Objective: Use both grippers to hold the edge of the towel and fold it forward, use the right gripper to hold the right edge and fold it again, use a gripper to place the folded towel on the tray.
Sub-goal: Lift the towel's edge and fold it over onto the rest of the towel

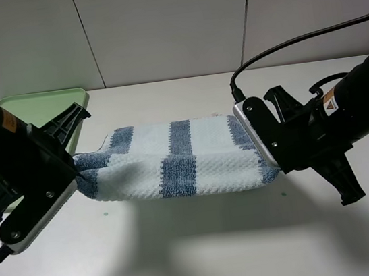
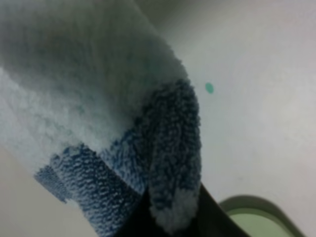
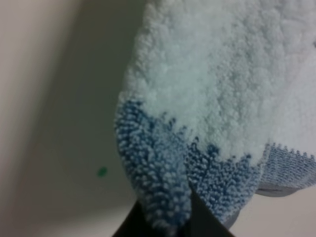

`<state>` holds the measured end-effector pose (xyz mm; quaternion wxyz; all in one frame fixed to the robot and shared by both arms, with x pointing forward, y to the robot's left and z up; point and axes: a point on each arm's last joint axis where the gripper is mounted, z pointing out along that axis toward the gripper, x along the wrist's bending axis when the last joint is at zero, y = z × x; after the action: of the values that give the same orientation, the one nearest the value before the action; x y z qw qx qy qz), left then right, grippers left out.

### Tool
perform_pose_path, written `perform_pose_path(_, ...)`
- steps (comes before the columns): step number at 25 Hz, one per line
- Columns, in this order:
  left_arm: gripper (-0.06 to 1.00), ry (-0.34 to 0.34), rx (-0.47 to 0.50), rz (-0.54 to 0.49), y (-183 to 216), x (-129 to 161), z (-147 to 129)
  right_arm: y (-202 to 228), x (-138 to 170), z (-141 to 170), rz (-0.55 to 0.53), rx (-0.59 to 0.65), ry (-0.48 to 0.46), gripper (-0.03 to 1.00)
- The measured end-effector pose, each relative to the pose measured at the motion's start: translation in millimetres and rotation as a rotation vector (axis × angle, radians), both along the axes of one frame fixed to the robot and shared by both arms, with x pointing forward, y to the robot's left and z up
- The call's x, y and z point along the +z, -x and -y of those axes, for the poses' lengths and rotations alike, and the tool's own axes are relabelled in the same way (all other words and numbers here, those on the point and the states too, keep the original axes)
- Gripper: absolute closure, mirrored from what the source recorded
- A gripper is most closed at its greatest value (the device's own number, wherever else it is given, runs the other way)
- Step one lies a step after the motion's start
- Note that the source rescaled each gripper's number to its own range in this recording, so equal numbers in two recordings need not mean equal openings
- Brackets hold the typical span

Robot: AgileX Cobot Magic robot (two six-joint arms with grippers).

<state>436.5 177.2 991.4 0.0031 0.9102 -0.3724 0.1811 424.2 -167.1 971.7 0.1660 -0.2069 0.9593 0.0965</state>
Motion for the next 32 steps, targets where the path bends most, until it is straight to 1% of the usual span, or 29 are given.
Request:
perform_pose_path(3, 0.94, 0.020, 0.062, -0.041, 2.9, -0.7, -0.2, 1.8, 0.2, -1.0, -0.026, -0.023, -0.020, 0.97)
perform_pose_path(6, 0.94, 0.067, 0.131, -0.087, 5.8, -1.3, 2.1, 3.4, 0.6, -1.8, -0.048, -0.045, -0.038, 0.97)
perform_pose_path(8, 0.94, 0.091, 0.158, -0.103, 6.8, -1.3, 3.5, 3.6, 0.6, -2.2, -0.054, -0.057, -0.045, 0.97)
perform_pose_path(10, 0.94, 0.098, 0.167, -0.108, 7.1, -1.3, 3.9, 3.5, 0.7, -2.3, -0.059, -0.076, -0.052, 0.97)
perform_pose_path(13, 0.94, 0.112, 0.171, -0.096, 5.9, -0.8, 4.8, 0.5, 2.0, -3.8, -0.034, -0.109, -0.082, 0.97)
perform_pose_path(16, 0.94, 0.153, 0.201, -0.065, 2.5, 0.7, 7.0, -3.9, 4.2, -5.8, 0.005, -0.146, -0.123, 0.97)
perform_pose_path(21, 0.94, 0.253, 0.307, -0.014, -4.3, 4.3, 11.1, -8.8, 7.0, -8.0, 0.051, -0.184, -0.170, 0.97)
perform_pose_path(23, 0.94, 0.282, 0.341, -0.002, -6.2, 5.4, 12.0, -10.3, 7.9, -8.7, 0.066, -0.193, -0.184, 0.97)
perform_pose_path(26, 0.94, 0.300, 0.375, 0.024, -9.0, 6.7, 11.7, -13.3, 10.0, -9.9, 0.092, -0.220, -0.216, 0.97)
perform_pose_path(32, 0.94, 0.302, 0.442, 0.056, -12.3, 7.6, 8.8, -18.7, 14.1, -12.2, 0.131, -0.296, -0.291, 0.97)
